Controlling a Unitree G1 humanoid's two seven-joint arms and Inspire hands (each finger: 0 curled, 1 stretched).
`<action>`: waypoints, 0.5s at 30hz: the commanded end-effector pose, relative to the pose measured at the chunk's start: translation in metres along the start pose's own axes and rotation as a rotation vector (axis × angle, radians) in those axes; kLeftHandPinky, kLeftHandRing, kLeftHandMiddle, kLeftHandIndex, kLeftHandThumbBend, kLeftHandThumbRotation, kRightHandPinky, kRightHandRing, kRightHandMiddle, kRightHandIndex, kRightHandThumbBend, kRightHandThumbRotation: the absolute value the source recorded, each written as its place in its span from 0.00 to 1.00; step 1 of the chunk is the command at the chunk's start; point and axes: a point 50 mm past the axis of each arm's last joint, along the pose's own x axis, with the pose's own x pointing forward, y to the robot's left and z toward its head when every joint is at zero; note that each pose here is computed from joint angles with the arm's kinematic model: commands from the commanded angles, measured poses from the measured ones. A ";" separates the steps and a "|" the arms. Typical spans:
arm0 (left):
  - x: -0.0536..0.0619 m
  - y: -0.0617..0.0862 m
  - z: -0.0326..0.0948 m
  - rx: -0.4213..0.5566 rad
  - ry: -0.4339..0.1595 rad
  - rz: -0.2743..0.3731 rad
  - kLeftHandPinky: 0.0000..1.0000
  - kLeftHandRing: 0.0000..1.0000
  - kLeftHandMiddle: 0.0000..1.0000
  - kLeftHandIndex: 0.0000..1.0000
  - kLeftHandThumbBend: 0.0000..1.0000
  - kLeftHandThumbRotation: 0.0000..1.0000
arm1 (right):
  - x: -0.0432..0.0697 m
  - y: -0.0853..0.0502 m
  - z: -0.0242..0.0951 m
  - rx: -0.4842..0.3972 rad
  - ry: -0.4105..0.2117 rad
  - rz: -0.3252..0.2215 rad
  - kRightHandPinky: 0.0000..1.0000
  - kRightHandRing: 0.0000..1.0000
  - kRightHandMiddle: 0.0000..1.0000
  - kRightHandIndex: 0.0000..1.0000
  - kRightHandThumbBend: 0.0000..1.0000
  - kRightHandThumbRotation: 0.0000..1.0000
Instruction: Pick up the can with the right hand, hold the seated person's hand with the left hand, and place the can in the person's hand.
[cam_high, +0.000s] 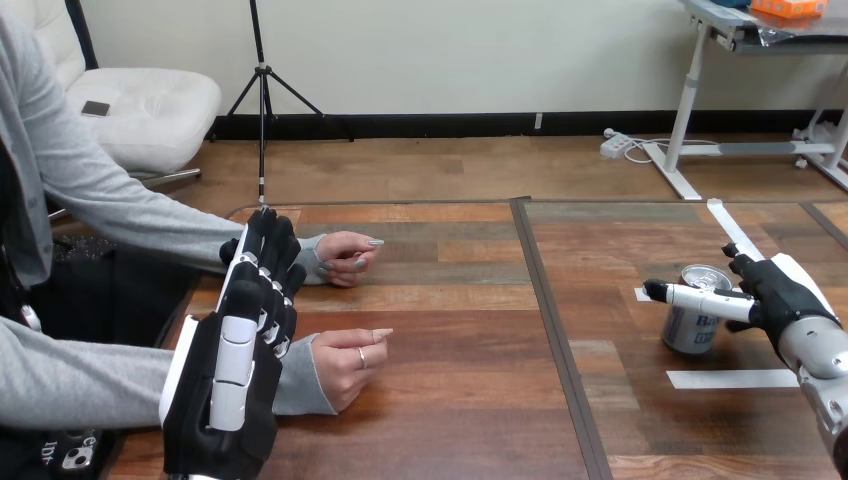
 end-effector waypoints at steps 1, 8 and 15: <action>0.013 -0.004 0.013 0.019 -0.084 -0.027 1.00 1.00 1.00 0.99 0.73 0.88 | 0.001 -0.009 0.025 0.000 -0.116 -0.043 1.00 1.00 1.00 1.00 1.00 0.46; 0.012 -0.004 0.014 0.014 -0.081 -0.028 1.00 1.00 1.00 0.99 0.73 0.89 | 0.000 -0.009 0.029 -0.002 -0.161 -0.054 1.00 1.00 1.00 1.00 1.00 0.50; 0.012 -0.003 0.013 0.017 -0.084 -0.028 1.00 1.00 1.00 0.99 0.73 0.89 | -0.001 -0.012 0.033 0.013 -0.198 -0.051 1.00 1.00 1.00 1.00 1.00 0.49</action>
